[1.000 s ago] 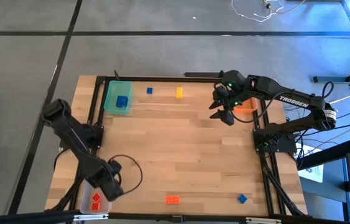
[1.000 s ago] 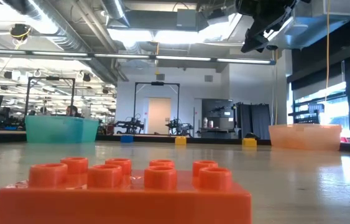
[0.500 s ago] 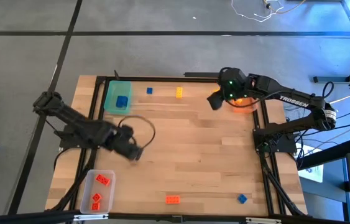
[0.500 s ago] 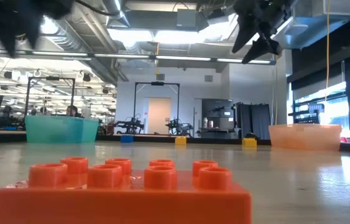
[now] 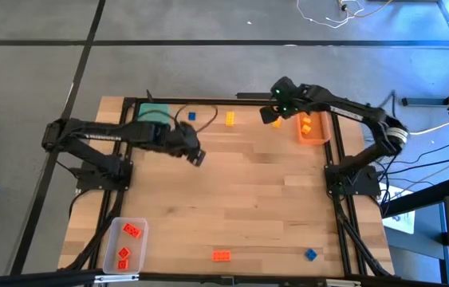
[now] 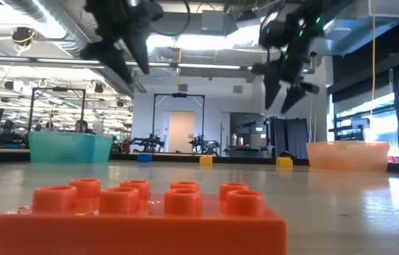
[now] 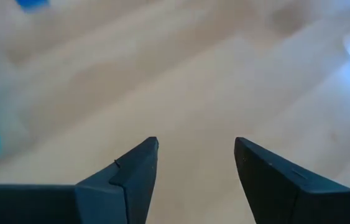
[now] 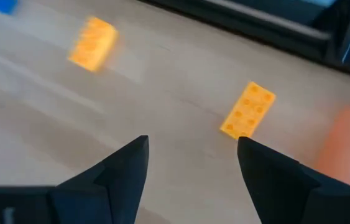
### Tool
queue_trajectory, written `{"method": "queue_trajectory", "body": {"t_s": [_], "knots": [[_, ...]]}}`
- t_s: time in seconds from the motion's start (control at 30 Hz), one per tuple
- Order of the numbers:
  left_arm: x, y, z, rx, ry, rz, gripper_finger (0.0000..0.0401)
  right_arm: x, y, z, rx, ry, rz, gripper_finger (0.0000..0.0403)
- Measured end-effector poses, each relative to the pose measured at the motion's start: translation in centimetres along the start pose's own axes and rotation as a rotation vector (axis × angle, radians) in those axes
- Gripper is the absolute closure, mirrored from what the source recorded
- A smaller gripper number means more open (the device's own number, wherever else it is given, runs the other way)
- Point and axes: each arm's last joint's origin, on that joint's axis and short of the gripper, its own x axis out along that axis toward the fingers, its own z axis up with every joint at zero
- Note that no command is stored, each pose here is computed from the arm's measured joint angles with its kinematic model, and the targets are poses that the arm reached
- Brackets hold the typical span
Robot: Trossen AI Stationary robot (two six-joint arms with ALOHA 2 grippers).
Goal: Sort & place blocks by color
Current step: Put the yellow game piece into the orange bin
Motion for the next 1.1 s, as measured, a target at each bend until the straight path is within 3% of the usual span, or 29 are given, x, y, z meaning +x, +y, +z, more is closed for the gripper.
{"method": "queue_trajectory", "body": {"t_s": [0.33, 0.53, 0.9, 1.1], "knots": [[0.9, 2.7, 5.6, 0.274, -0.251, 0.112, 0.0198, 8.7, -2.2, 1.1, 0.188, 0.154, -0.139, 0.0157], [1.1, 4.7, 7.8, 0.38, -0.281, 0.155, 0.0199, 11.6, -2.5, 0.4, 0.27, 0.219, -0.198, 0.0157], [1.3, 7.5, 9.8, 0.405, -0.239, 0.132, 0.0199, 10.3, -1.7, 2.2, 0.28, 0.139, -0.177, 0.0157], [1.3, 7.8, 10.0, 0.397, -0.236, 0.125, 0.0199, 9.3, -1.5, 2.7, 0.269, 0.146, -0.235, 0.0157]]}}
